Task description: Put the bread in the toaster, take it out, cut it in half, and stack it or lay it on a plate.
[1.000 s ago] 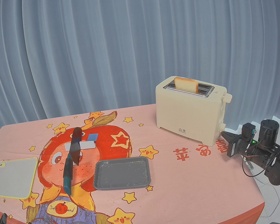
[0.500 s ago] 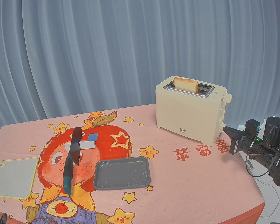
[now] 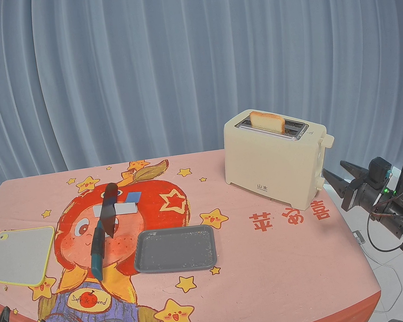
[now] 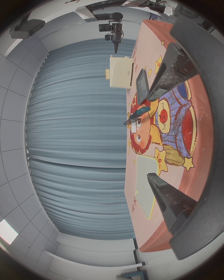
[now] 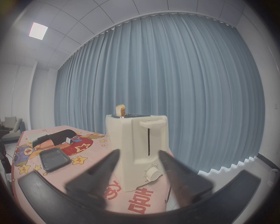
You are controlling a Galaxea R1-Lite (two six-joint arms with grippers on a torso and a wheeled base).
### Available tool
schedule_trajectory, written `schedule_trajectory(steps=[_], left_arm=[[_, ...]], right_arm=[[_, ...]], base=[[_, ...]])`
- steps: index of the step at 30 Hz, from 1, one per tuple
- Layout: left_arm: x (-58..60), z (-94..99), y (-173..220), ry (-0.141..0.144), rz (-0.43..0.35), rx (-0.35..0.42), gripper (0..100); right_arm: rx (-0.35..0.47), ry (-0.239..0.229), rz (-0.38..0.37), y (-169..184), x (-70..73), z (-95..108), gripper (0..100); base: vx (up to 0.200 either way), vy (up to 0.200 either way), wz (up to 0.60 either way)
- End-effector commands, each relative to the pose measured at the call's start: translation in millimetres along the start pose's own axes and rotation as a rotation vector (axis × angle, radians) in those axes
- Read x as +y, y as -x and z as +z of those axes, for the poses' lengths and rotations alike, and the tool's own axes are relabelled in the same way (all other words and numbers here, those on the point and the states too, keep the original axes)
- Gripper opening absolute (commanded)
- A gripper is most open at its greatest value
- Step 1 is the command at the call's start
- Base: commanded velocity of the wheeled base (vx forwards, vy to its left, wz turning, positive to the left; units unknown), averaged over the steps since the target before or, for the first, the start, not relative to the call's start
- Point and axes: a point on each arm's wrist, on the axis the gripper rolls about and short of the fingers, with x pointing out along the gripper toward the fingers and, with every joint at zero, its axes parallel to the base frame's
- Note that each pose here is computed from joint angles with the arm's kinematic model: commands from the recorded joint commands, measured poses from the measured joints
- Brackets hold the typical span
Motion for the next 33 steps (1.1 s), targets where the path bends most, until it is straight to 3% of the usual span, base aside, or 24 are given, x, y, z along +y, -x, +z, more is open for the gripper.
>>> schedule_trajectory(steps=[1,14,26,33], left_arm=[[0.0,-4.8,-1,-0.001,0.001,0.019,100],[0.0,-4.8,-1,-0.001,0.001,0.019,100],[0.0,-4.8,-1,-0.001,0.001,0.019,100],[0.0,-4.8,-1,-0.001,0.001,0.019,100]], right_arm=[[-0.05,0.002,0.02,9,5.1,11,100],[-0.123,0.003,0.058,19,14.2,29,100],[-0.126,0.004,0.062,37,14.5,47,100],[-0.116,0.004,0.063,38,14.2,47,100]], base=[[0.0,0.0,0.0],[0.0,0.0,0.0],[0.0,0.0,0.0],[0.0,0.0,0.0]])
